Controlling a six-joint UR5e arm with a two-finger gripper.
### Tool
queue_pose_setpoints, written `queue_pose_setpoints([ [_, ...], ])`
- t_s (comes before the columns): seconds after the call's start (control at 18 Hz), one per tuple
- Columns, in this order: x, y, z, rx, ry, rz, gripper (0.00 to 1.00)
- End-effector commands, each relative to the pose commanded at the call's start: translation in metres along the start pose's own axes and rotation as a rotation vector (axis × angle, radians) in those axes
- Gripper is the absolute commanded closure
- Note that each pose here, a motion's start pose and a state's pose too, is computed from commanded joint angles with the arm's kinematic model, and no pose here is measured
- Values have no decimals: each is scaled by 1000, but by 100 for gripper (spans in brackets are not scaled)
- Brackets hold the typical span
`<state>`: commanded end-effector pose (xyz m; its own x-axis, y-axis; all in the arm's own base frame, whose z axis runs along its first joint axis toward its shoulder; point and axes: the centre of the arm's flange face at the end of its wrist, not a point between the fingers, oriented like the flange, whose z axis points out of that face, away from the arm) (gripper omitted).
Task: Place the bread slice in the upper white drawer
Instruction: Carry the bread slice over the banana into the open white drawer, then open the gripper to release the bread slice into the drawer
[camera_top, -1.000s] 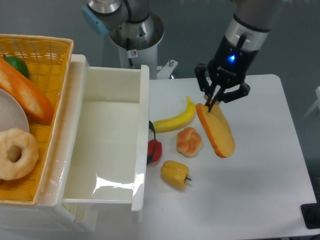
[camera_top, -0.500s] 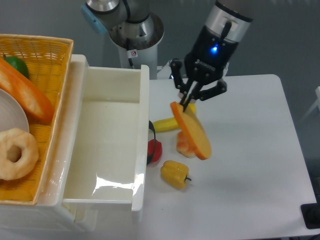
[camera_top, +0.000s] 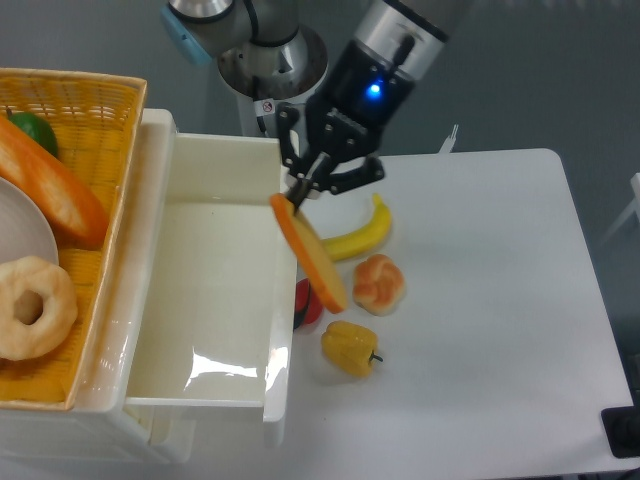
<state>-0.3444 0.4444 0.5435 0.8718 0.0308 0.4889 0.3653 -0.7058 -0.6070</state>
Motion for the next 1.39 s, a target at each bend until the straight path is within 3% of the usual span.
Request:
queue_pose_setpoints([
  [0.56, 16, 6, 41, -52, 54, 19, 100],
  [0.72, 17, 6, 48, -59, 48, 41, 81],
  [0.83, 15, 6, 52, -73, 39, 47, 49],
  [0.94, 14, 8, 56, -95, 25, 50, 6],
  [1.0, 15, 8, 56, -98, 20, 52, 0],
  [1.39, 8, 6, 52, -96, -28, 85, 0],
])
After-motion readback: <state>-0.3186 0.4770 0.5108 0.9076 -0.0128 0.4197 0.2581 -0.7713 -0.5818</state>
